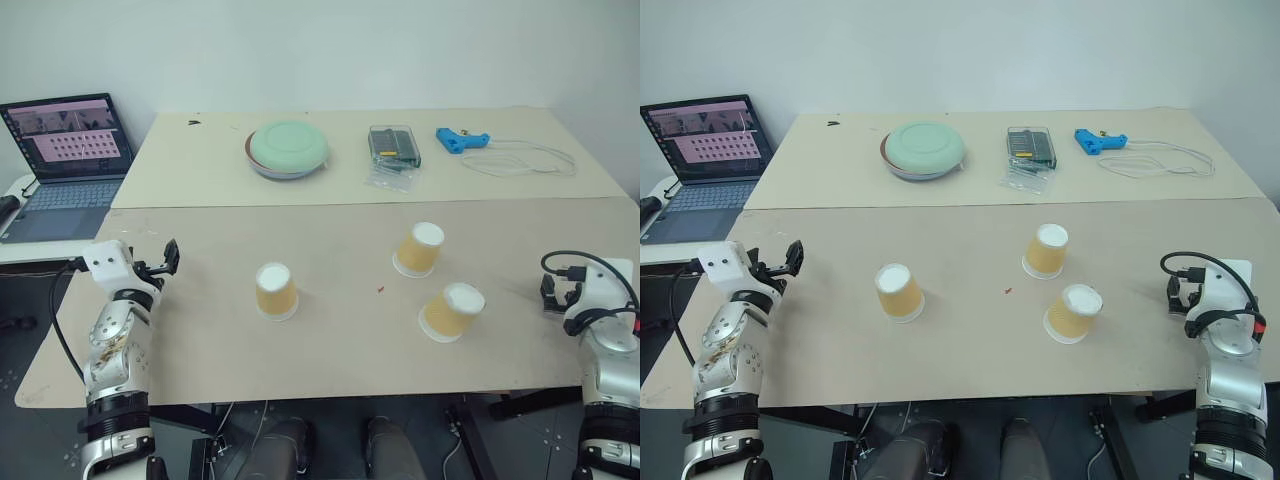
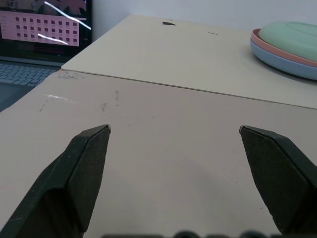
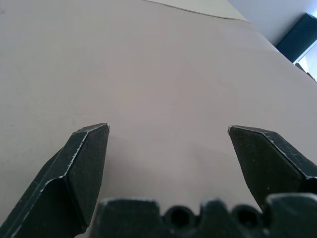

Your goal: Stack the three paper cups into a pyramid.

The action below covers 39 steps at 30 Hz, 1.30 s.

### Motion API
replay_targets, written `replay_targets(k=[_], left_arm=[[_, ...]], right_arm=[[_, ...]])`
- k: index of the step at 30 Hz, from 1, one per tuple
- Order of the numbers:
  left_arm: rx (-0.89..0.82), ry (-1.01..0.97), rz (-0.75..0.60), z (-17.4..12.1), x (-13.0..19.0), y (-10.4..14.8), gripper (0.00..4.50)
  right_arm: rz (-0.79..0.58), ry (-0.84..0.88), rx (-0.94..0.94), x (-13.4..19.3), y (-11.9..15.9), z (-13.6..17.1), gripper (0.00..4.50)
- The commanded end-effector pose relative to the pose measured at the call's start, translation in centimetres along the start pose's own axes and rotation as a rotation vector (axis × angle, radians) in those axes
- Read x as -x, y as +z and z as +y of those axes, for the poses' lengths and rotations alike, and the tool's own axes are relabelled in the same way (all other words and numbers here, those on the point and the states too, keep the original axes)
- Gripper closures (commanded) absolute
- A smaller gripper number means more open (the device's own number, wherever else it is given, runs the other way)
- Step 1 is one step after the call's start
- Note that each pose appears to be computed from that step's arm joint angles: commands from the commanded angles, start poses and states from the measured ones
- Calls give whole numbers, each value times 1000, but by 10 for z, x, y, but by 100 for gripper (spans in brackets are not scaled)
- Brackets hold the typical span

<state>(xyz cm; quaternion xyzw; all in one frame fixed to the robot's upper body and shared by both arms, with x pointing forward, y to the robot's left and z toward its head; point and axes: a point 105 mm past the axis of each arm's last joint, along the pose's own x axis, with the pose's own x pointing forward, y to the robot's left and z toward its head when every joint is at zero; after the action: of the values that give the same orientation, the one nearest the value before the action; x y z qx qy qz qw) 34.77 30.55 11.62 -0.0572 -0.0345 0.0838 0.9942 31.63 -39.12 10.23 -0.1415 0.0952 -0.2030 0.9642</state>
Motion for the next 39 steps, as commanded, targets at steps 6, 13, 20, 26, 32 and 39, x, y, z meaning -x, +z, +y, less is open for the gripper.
replay_targets(k=[6, 13, 20, 26, 32, 39], left_arm=[[121, -704, -121, -100, 34, 104, 5], [-4, -1449, 256, -169, 153, 83, 5], [-129, -1516, 294, -161, 161, 97, 5], [-188, -1521, 267, -163, 160, 101, 5], [-194, -1533, 270, -164, 161, 101, 5], [-205, -1517, 263, -164, 158, 102, 5]], right_arm=[[-40, -21, 5, 1, 11, -6, 0], [-44, -5, 28, -4, 17, -6, 0], [-89, 354, 135, 13, 45, 0, 0], [-26, 900, 169, 83, 58, 18, 0], [-111, 1156, 120, 113, 91, 47, 0], [-123, 1298, 140, 124, 96, 85, 0]])
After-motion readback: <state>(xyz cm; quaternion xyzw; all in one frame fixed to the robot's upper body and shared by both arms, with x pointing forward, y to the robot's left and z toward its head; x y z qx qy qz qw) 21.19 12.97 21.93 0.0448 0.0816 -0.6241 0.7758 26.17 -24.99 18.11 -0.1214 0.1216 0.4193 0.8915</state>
